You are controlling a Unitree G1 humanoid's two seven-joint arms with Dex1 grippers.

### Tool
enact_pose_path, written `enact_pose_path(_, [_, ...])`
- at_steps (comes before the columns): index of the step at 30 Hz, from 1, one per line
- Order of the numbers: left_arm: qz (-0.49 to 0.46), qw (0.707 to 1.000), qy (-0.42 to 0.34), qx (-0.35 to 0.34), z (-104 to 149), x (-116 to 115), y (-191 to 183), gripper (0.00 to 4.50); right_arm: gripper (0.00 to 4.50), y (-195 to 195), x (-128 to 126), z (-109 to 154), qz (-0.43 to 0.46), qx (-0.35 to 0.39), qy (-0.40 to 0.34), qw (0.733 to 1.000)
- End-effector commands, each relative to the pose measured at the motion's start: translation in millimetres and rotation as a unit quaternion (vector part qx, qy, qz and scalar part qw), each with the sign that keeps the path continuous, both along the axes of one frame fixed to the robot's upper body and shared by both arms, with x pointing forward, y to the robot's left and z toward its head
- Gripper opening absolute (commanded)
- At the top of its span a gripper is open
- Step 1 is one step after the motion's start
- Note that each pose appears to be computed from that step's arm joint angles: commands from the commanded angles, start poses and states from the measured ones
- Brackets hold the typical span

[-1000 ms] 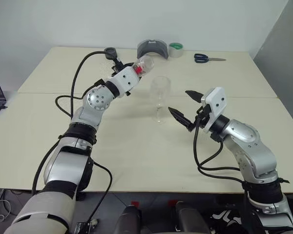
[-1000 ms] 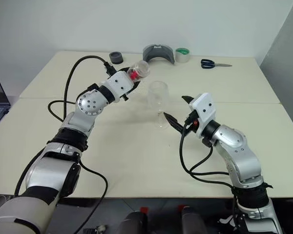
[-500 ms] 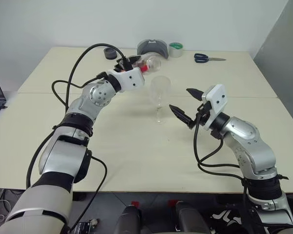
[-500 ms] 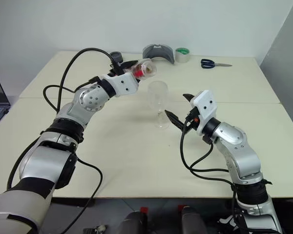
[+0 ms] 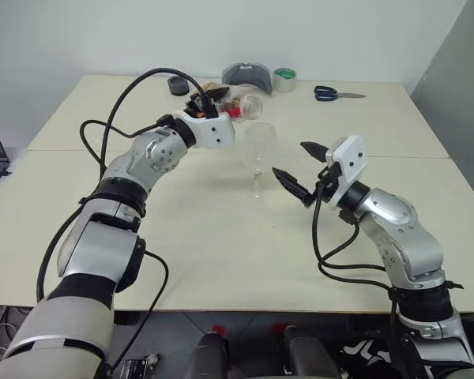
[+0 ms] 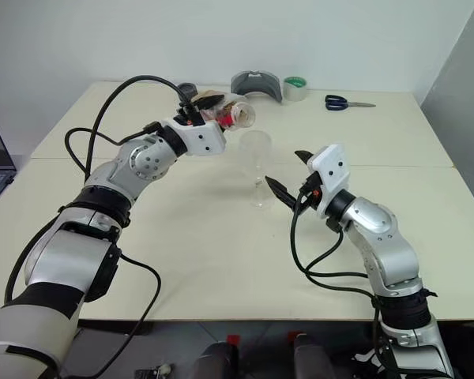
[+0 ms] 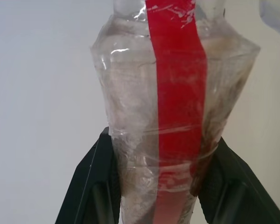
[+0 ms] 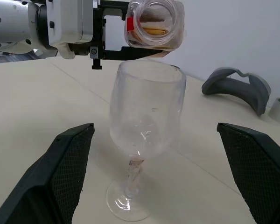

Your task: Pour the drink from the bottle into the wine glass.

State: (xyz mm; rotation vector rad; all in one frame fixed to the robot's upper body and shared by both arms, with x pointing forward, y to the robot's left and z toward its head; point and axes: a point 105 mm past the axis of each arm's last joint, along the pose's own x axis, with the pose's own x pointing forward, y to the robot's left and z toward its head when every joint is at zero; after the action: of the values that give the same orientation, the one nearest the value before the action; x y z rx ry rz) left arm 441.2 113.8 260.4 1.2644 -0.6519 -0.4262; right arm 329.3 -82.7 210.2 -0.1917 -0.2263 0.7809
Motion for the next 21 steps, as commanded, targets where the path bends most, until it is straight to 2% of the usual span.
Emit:
enact_pose_path(1, [-0.011,0.998,-0.056,-0.001,30.6,-5.5,-3.4,1.71,4.50,0.3,-8.8,10.4,0.025,0.013,-0.019,0.999])
enact_pose_path(21, [0.004,0.995,-0.093,0.037,34.7,-4.6,-0.1,1.71,4.50,4.0,-12.2,6.1,0.042,0.005,-0.009,0.999])
